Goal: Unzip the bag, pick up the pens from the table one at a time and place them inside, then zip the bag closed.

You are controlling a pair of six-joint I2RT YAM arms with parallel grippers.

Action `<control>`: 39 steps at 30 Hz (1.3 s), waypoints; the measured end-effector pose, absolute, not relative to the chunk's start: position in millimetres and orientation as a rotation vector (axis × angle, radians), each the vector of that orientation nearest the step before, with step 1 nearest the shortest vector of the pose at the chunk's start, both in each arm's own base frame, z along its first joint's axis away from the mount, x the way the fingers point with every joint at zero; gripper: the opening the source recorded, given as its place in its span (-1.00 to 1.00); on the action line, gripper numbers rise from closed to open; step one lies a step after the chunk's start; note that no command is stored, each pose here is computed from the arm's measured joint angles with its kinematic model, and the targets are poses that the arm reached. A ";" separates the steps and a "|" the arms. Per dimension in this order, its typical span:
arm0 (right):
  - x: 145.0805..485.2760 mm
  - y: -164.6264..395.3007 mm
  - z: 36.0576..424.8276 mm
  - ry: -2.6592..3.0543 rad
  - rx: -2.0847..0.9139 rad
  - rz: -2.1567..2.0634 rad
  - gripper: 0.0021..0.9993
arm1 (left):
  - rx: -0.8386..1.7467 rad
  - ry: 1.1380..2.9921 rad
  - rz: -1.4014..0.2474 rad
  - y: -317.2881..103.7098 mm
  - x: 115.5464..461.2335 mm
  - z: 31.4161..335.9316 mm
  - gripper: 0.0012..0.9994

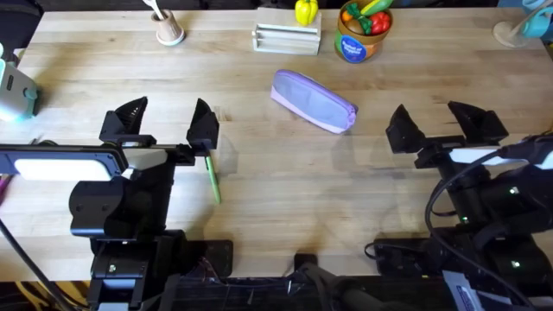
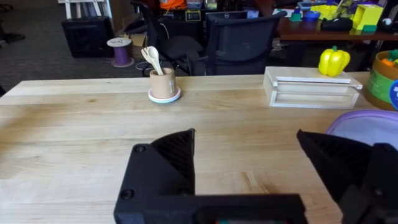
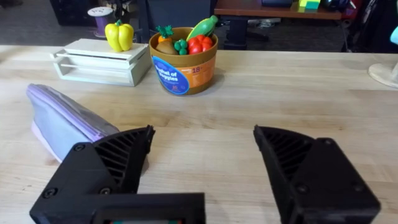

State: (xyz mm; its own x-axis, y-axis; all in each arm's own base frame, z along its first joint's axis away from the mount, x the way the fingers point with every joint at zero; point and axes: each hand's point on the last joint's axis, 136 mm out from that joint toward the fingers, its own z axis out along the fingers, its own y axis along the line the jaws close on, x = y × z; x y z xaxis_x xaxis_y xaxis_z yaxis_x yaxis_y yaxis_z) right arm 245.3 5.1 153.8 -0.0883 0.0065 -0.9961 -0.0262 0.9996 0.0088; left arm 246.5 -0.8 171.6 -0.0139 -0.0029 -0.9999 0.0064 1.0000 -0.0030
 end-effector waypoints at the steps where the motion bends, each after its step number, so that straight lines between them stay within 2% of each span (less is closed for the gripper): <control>1: 245.3 5.1 153.7 1.659 -0.015 0.028 1.00 | 0.002 1.585 -0.007 -0.7 246.5 171.6 0.99; 18: 244.4 6.3 151.5 1.676 -0.014 0.039 0.99 | 0.006 1.586 -0.010 -1.5 246.5 171.4 0.98; 24: 229.0 9.4 136.5 1.852 -0.001 0.075 0.99 | 0.028 1.678 -0.023 -5.2 241.2 162.8 0.98; 28: 219.6 10.2 140.8 1.953 0.004 0.084 0.99 | 0.053 1.693 -0.008 -6.0 234.3 189.9 0.98; 35: 216.2 11.1 201.9 2.021 -0.024 0.073 0.99 | 0.189 1.755 0.044 -12.8 231.8 241.9 0.98; 38: 219.3 11.1 226.6 2.059 -0.035 0.066 0.99 | 0.264 1.821 0.050 -17.6 237.6 253.6 0.98; 39: 222.6 11.2 246.3 2.116 -0.041 0.063 0.99 | 0.340 1.884 0.037 -24.0 246.5 264.9 0.98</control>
